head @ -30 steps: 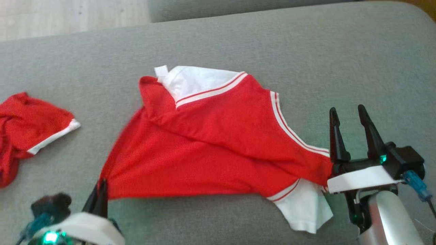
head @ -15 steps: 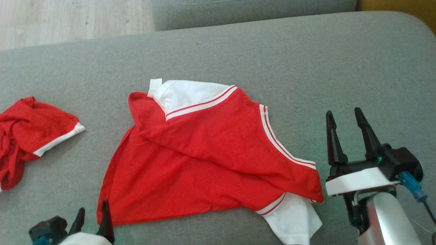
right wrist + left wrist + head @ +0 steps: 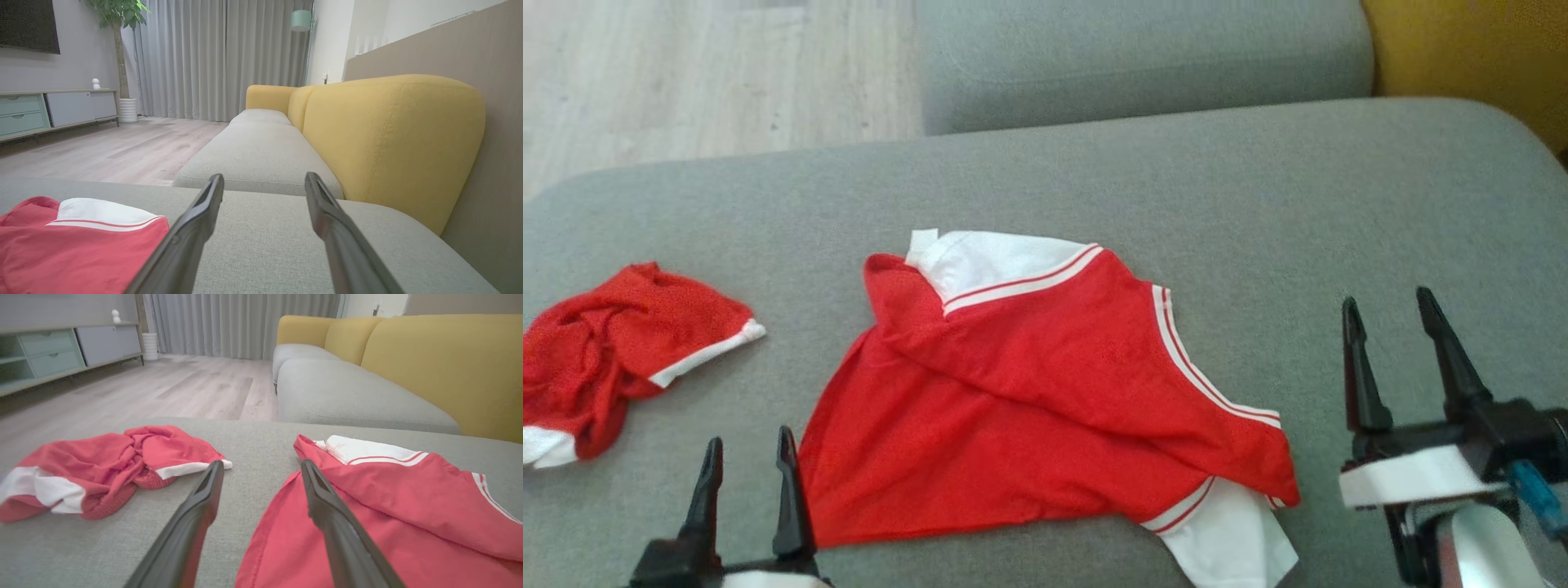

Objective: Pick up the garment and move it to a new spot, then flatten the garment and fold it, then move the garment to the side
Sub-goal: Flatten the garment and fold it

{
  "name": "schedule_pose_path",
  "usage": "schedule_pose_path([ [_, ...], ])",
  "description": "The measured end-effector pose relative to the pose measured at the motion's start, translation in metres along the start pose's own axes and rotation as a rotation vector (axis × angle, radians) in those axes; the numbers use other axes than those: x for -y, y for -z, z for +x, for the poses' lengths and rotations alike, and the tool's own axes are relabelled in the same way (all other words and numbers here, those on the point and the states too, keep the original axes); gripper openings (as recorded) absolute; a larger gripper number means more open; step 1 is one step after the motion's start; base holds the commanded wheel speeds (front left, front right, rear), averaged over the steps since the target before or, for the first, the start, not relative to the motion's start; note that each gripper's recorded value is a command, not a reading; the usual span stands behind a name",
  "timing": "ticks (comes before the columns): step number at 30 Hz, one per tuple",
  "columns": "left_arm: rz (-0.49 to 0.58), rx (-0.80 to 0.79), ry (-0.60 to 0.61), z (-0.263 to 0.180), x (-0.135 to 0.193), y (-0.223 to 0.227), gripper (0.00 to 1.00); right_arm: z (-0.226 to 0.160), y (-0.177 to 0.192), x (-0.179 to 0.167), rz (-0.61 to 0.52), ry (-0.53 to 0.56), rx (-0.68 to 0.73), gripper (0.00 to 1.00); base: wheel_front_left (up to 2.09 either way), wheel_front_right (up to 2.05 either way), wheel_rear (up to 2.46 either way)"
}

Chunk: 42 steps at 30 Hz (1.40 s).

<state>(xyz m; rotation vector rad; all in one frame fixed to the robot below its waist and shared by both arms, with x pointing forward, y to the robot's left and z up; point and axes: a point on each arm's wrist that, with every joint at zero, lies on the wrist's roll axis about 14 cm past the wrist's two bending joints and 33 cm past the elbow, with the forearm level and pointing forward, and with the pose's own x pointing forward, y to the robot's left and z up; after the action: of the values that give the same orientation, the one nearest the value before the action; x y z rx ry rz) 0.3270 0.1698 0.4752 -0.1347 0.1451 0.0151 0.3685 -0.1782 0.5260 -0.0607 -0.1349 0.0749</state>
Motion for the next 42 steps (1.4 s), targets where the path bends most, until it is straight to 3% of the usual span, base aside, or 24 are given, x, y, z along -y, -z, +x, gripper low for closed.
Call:
schedule_pose_path([
  [6, 0.115, 0.127, -0.004, -0.002, -0.011, -0.02, 1.0, -0.007, 0.006, -0.004, -0.02, -0.014, -0.02, 1.0, 0.0, 0.0, 0.0],
  [10, 0.137, 0.115, 0.008, -0.006, -0.015, -0.01, 1.0, -0.014, 0.023, -0.008, -0.011, -0.024, -0.076, 1.0, 0.0, 0.0, 0.0],
  [24, 0.127, 0.085, 0.043, -0.005, -0.018, 0.005, 1.0, -0.026, 0.051, -0.012, 0.065, -0.016, -0.164, 1.0, 0.0, 0.0, 0.0],
  [33, 0.117, 0.112, 0.038, -0.001, -0.017, -0.002, 1.0, -0.028, 0.049, -0.015, 0.09, -0.019, -0.16, 1.0, 0.0, 0.0, 0.0],
  [37, 0.145, 0.124, 0.054, -0.001, -0.014, -0.006, 1.0, -0.025, 0.041, -0.04, 0.087, -0.098, -0.213, 1.0, 0.0, 0.0, 0.0],
  [42, 0.193, -0.02, 0.088, -0.002, -0.011, 0.012, 1.0, -0.048, 0.046, -0.062, 0.042, -0.203, -0.39, 1.0, 0.0, 0.0, 0.0],
])
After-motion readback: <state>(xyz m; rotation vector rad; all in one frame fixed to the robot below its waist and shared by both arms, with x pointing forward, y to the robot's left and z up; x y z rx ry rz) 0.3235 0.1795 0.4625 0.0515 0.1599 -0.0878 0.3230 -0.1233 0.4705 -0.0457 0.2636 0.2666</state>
